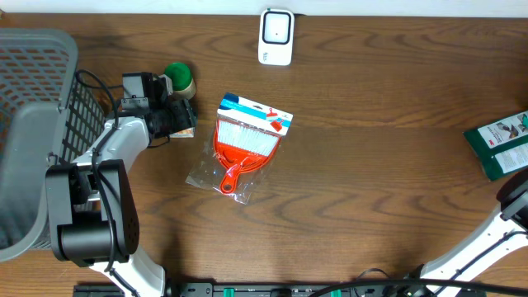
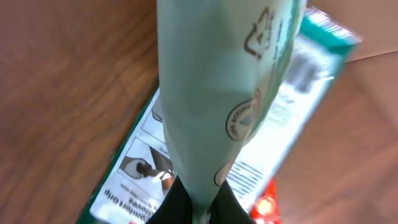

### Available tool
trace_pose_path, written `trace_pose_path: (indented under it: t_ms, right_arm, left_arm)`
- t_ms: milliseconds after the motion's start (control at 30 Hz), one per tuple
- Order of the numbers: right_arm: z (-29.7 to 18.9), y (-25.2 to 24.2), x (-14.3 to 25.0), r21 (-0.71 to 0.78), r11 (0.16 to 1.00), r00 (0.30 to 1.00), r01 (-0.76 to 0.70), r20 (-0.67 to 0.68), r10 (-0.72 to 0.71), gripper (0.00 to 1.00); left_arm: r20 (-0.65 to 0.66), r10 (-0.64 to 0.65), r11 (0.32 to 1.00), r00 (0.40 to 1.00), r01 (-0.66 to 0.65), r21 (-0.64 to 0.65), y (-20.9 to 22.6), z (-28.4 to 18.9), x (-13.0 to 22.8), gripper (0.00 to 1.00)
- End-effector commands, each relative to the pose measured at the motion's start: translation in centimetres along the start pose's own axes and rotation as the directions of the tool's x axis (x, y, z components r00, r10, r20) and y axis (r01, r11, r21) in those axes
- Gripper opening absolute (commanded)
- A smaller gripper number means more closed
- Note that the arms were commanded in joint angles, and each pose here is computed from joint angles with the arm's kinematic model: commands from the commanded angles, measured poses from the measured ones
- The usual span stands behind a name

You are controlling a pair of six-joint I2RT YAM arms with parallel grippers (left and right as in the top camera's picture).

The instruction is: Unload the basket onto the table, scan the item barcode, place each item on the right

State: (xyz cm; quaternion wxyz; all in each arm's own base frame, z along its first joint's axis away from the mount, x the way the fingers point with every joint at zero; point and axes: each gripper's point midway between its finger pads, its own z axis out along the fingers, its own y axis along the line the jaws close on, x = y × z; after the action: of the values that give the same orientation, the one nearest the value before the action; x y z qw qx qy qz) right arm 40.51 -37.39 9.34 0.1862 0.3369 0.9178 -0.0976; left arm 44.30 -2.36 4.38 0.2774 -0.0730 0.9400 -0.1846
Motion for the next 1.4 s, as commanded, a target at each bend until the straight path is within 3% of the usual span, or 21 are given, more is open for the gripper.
trace_pose_path:
  t_ms: [0, 267, 333, 367, 533, 567, 667, 733, 833, 1000, 1067, 1267, 1367]
  right_arm:
    - [1.7, 0.2, 0.7, -0.023, 1.000, 1.000, 0.007, -0.010, -0.007, 0.01]
    - [5.5, 0.0, 3.0, -0.019, 1.000, 0.999, 0.006, -0.054, -0.007, 0.01]
    - [5.6, 0.0, 3.1, -0.018, 1.000, 0.999, 0.005, -0.054, -0.006, 0.06]
    - [5.5, 0.0, 3.1, -0.018, 1.000, 0.999, 0.005, -0.054, -0.006, 0.09]
    - [5.5, 0.0, 3.5, -0.019, 1.000, 0.997, 0.006, -0.072, -0.007, 0.52]
    - [5.5, 0.0, 3.6, -0.019, 1.000, 0.997, 0.005, -0.074, -0.007, 0.57]
    - [5.4, 0.2, 3.5, -0.032, 0.999, 0.997, 0.004, -0.075, -0.007, 0.59]
    - [5.2, 0.6, 3.5, -0.054, 0.999, 0.997, 0.003, -0.074, -0.007, 0.69]
    - [4.4, 1.1, 3.1, -0.087, 0.996, 0.998, 0.001, -0.059, -0.006, 0.76]
    - [1.1, 2.3, 1.1, -0.158, 0.987, 1.000, 0.007, 0.016, -0.004, 0.86]
    - [-0.9, 3.0, 0.1, -0.203, 0.979, 0.998, 0.014, 0.060, -0.002, 0.99]
    - [-9.2, 6.8, -2.7, -0.429, 0.901, 0.978, 0.065, 0.208, 0.029, 0.99]
    - [-14.1, 9.1, -3.3, -0.561, 0.821, 0.964, 0.106, 0.260, 0.053, 0.99]
  left_arm:
    - [-0.077, -0.032, 0.998, 0.996, 0.028, -0.057, 1.9, 1.3, 2.7, 0.71]
    - [-0.077, -0.033, 0.998, 0.996, 0.028, -0.058, 1.9, 1.3, 2.7, 0.71]
    - [-0.077, -0.033, 0.998, 0.996, 0.028, -0.058, 1.9, 1.3, 2.7, 0.71]
    - [-0.077, -0.033, 0.998, 0.996, 0.028, -0.058, 1.9, 1.3, 2.7, 0.71]
    - [-0.077, -0.033, 0.998, 0.996, 0.028, -0.058, 1.9, 1.3, 2.7, 0.71]
    - [-0.077, -0.033, 0.998, 0.996, 0.028, -0.058, 1.9, 1.3, 2.7, 0.71]
    - [-0.079, -0.034, 0.998, 0.996, 0.029, -0.058, 1.9, 1.3, 2.7, 0.71]
    - [-0.083, -0.035, 0.998, 0.996, 0.030, -0.059, 2.0, 1.3, 2.8, 0.71]
    - [-0.087, -0.036, 0.998, 0.996, 0.031, -0.060, 2.0, 1.3, 2.9, 0.71]
    - [-0.087, -0.036, 0.998, 0.996, 0.031, -0.060, 2.0, 1.3, 2.9, 0.71]
    - [-0.087, -0.036, 0.998, 0.996, 0.031, -0.060, 2.0, 1.3, 2.9, 0.71]
    - [-0.087, -0.036, 0.998, 0.996, 0.031, -0.060, 2.0, 1.3, 2.9, 0.71]
    - [-0.086, -0.036, 0.998, 0.996, 0.031, -0.059, 2.0, 1.3, 2.9, 0.71]
